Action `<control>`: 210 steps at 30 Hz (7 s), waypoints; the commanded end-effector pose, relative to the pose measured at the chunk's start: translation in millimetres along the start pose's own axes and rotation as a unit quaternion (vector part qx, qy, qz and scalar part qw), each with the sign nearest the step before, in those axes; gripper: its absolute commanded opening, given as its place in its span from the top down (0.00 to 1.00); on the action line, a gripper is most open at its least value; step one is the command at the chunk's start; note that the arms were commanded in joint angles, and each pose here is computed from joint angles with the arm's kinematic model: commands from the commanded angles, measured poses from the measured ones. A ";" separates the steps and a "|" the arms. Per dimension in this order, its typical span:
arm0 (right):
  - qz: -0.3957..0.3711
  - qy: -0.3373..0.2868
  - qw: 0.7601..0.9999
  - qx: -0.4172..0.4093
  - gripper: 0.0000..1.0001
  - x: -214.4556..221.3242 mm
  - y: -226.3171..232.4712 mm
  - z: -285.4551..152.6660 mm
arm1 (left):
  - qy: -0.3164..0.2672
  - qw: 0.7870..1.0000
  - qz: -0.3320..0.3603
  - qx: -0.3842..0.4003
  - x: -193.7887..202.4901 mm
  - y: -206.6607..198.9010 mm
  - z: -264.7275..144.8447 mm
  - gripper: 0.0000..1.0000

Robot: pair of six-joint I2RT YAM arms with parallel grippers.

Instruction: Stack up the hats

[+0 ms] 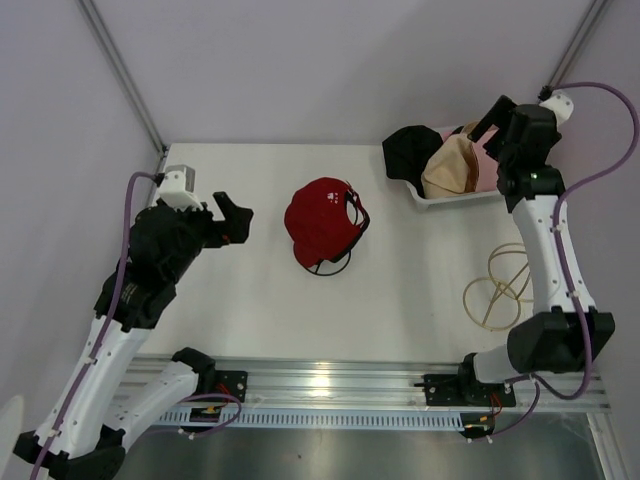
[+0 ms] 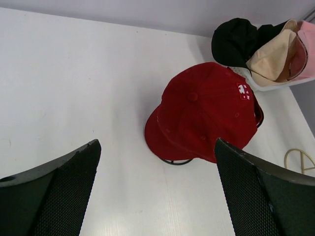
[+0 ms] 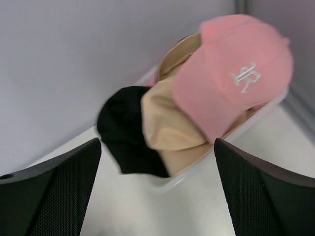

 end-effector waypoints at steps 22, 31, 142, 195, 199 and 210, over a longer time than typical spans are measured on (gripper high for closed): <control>-0.486 0.158 0.831 0.219 0.28 96.3 -39.2 135.7 | 0.036 0.996 0.064 -0.060 30.0 34.3 22.5 0.01; -0.471 0.161 0.836 0.232 0.51 96.1 -59.3 135.1 | 0.039 0.995 0.061 -0.070 30.2 39.3 25.7 0.00; -0.206 -0.138 0.908 -0.337 0.01 -66.4 116.7 -185.0 | 0.149 0.824 -0.182 0.516 -79.3 -161.3 34.5 0.99; -0.186 0.196 0.844 -0.463 0.09 163.3 194.8 -96.6 | 0.223 0.948 -0.215 0.068 78.0 43.4 117.5 0.29; -0.185 0.195 0.843 -0.467 0.06 161.6 198.6 -100.8 | 0.220 0.953 -0.207 0.024 82.3 55.4 119.8 0.01; -0.182 0.200 0.877 -0.398 0.11 169.4 194.5 -79.2 | 0.201 0.953 -0.209 0.085 69.2 34.0 112.7 0.02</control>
Point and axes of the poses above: each gripper's point midway between its finger pads, its own z axis out along the fingers, its own y axis along the line the jaws close on, x = y × z, the point moved 4 cm from there along -z, back along the fingers
